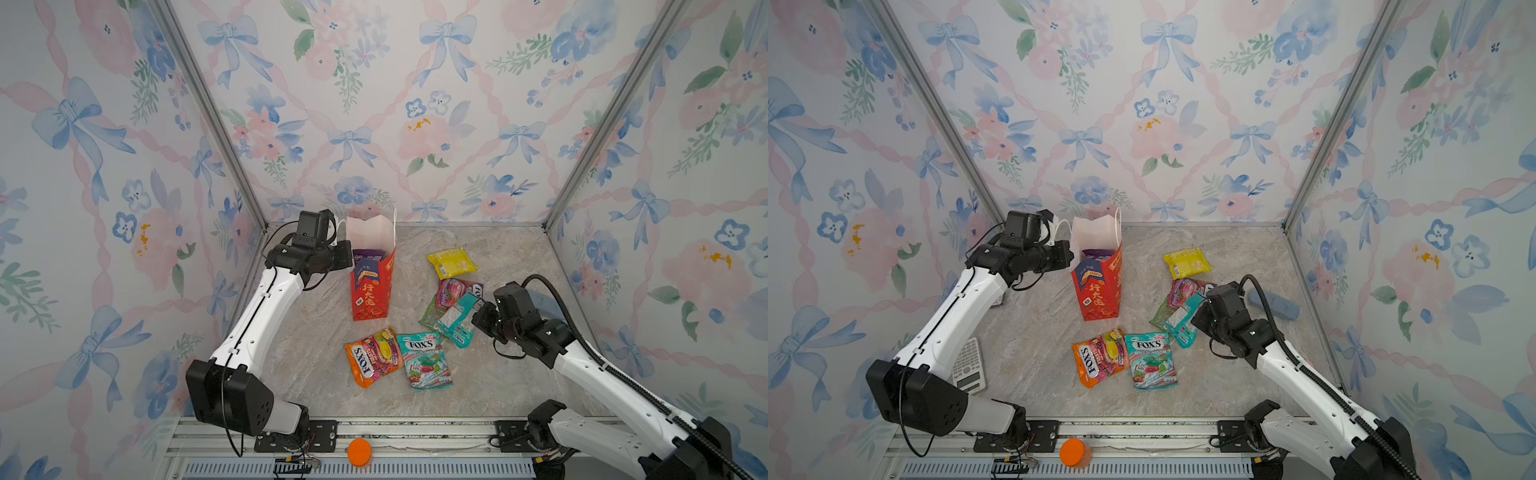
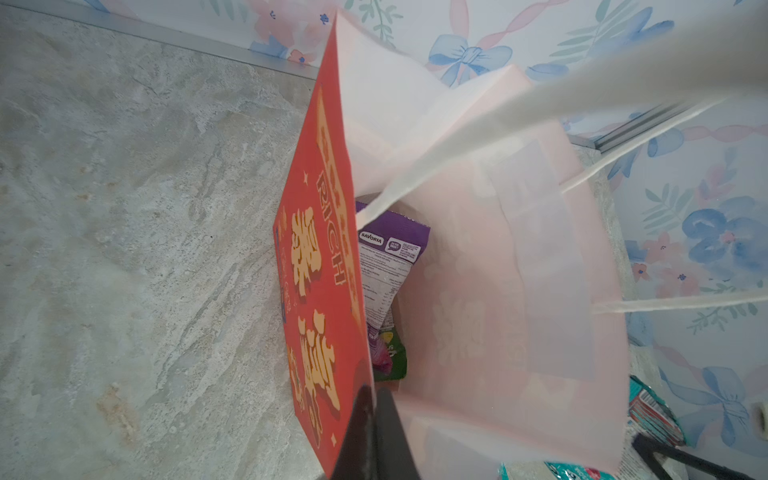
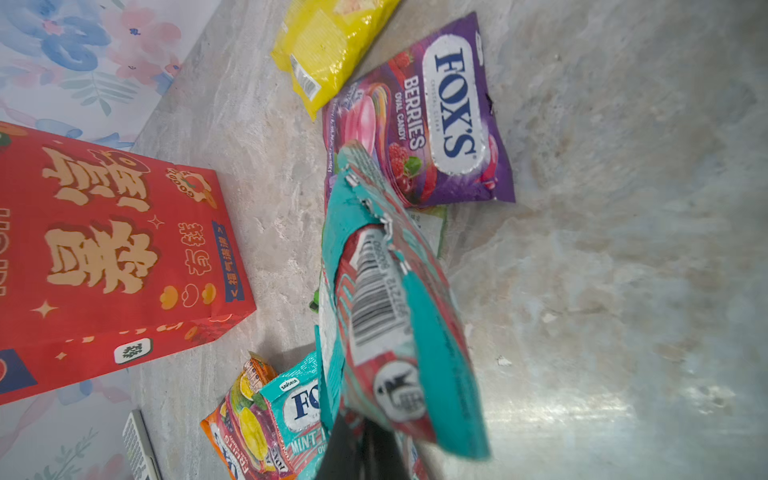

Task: Place the snacks into the paper bag
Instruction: 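Lift the teal packet and carry it toward the bag with the right gripper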

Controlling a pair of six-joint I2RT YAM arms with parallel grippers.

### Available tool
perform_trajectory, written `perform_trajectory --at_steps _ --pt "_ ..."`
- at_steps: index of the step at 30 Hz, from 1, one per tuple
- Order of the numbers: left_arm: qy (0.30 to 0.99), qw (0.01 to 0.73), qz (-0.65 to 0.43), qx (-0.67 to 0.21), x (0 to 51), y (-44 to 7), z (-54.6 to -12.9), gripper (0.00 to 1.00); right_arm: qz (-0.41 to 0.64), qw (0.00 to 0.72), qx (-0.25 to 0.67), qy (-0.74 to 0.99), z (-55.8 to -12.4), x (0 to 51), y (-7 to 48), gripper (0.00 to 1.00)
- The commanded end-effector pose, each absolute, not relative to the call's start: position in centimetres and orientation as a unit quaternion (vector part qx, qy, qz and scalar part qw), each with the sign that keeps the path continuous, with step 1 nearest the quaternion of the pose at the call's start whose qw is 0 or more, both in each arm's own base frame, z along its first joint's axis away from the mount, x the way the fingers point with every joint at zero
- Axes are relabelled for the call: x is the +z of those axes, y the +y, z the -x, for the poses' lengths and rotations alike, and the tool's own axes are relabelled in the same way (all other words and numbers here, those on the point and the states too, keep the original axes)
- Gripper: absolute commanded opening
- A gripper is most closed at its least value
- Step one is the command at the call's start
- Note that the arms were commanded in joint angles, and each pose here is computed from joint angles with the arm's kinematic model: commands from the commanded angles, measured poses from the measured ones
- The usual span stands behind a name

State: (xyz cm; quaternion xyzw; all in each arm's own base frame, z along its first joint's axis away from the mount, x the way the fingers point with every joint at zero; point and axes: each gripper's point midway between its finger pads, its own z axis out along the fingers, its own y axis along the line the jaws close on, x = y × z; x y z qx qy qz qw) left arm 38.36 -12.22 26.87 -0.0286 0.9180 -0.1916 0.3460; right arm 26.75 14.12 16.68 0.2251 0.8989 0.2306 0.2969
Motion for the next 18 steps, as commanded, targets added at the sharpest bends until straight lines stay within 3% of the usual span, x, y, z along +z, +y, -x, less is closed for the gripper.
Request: perform_trajectory --at_steps 1,18 --pt "0.925 0.327 0.026 -0.19 26.0 -12.1 -37.7 0.0 -0.184 0.327 0.217 0.901 -27.6 19.4 14.3 0.0" --pt "0.925 0.327 0.027 -0.194 26.1 -12.3 -38.0 0.0 0.008 0.42 0.262 0.869 -34.8 32.4 22.2 0.0"
